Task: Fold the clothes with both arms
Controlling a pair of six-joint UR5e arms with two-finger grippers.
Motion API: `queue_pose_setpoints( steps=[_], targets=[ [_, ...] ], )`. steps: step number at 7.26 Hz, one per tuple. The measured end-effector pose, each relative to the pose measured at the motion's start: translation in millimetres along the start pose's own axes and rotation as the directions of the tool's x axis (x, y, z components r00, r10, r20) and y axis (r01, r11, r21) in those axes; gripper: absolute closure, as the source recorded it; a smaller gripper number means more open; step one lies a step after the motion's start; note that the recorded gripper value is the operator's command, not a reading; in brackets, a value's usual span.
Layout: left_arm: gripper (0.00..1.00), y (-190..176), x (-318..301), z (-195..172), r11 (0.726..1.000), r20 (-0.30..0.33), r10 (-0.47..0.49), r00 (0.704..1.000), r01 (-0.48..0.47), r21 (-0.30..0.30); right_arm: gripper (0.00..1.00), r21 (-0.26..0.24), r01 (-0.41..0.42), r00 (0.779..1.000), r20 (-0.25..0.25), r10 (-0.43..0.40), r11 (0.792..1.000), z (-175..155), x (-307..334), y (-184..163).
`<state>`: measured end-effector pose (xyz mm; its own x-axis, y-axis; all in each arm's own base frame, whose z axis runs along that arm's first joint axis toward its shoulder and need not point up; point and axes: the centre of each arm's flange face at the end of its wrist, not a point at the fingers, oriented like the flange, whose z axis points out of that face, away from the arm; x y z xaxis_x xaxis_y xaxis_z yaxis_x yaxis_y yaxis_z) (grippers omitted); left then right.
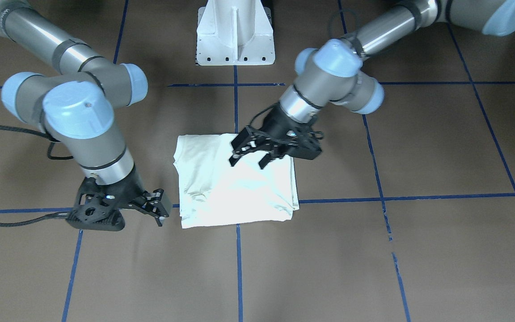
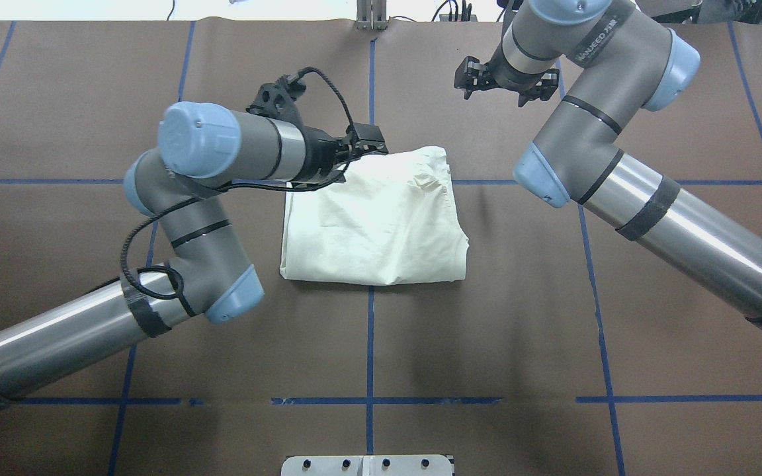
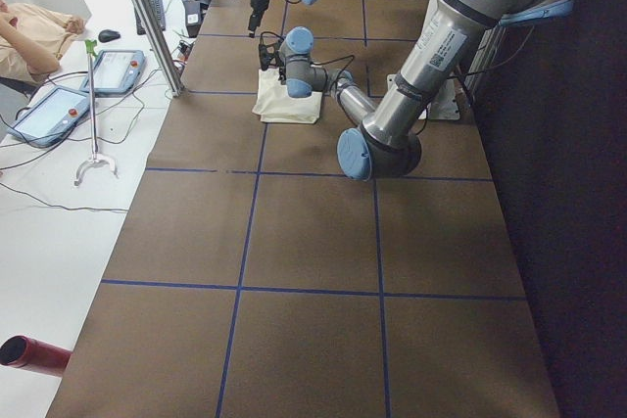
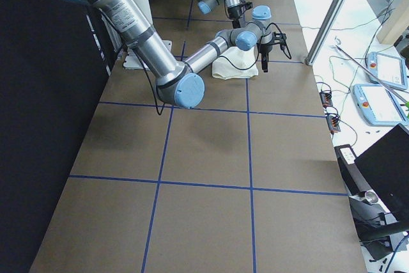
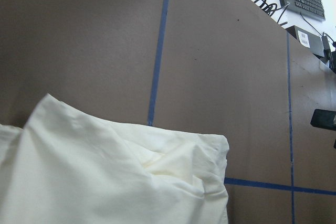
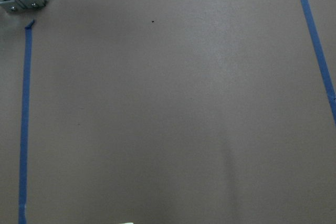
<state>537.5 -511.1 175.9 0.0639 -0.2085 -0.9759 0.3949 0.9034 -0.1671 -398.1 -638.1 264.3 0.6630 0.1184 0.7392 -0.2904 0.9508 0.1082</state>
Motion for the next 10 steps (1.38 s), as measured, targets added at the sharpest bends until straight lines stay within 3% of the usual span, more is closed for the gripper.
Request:
queue_pose_setpoints(
  steps=[2,4,7,10],
  targets=[
    [0.0,11,17,43,0.996,0.052,-0.061,0.997,0.057,0.064,0.0,-0.001,0.005,1.0,0.007,-0.004,1.0,0,10,-1],
    [0.0,5,2,62,0.992,0.096,-0.07,0.993,0.06,0.108,0.0,0.001,-0.001,1.0,0.005,0.001,1.0,1,13,-1],
    [0.0,-1,-43,72,0.992,0.166,-0.049,0.985,0.03,0.119,0.0,0.0,-0.002,1.0,-0.001,0.002,1.0,4,16,0],
    [0.0,0,-69,75,0.994,0.195,-0.022,0.98,0.0,0.111,0.0,0.0,0.0,1.0,-0.003,0.0,1.0,5,17,1]
  ],
)
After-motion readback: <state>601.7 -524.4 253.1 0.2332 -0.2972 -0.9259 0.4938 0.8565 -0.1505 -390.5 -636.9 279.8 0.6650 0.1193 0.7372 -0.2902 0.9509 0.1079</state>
